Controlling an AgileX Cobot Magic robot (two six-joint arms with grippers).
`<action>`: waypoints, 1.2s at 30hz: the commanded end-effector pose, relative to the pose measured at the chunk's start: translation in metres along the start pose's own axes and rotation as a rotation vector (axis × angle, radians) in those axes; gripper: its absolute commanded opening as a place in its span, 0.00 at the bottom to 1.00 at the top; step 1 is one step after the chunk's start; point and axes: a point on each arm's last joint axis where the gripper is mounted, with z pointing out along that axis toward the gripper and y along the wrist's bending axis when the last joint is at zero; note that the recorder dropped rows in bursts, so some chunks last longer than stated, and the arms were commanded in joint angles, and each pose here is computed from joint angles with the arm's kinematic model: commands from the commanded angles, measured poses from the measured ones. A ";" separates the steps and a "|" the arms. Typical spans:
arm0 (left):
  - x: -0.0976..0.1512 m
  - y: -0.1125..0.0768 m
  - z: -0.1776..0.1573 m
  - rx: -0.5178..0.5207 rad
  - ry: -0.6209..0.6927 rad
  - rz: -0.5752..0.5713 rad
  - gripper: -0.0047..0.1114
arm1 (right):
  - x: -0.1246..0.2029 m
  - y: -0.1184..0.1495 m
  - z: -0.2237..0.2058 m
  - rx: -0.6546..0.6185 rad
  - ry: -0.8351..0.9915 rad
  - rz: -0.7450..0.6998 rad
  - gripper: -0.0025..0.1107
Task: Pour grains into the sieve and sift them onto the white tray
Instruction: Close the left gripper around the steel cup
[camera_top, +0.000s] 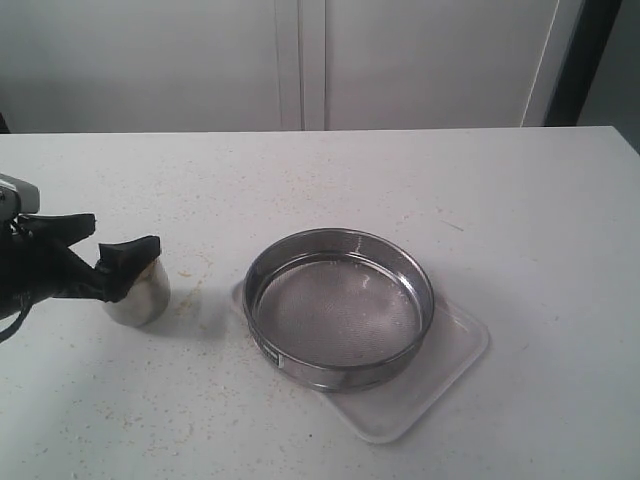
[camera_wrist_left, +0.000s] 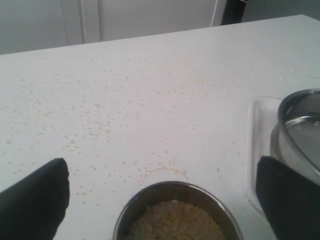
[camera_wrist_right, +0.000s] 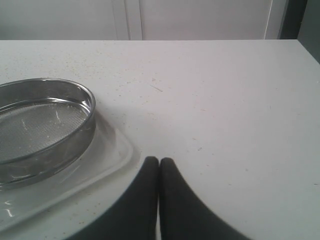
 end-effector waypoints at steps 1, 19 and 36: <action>0.000 -0.003 0.009 0.033 -0.004 0.015 0.95 | 0.001 0.000 0.000 0.000 -0.005 -0.003 0.02; 0.040 0.002 0.032 0.029 0.107 -0.045 0.95 | 0.001 0.000 0.000 0.000 -0.005 -0.003 0.02; 0.047 0.002 0.034 0.032 0.127 -0.013 0.94 | 0.001 0.000 0.000 0.001 -0.005 -0.005 0.02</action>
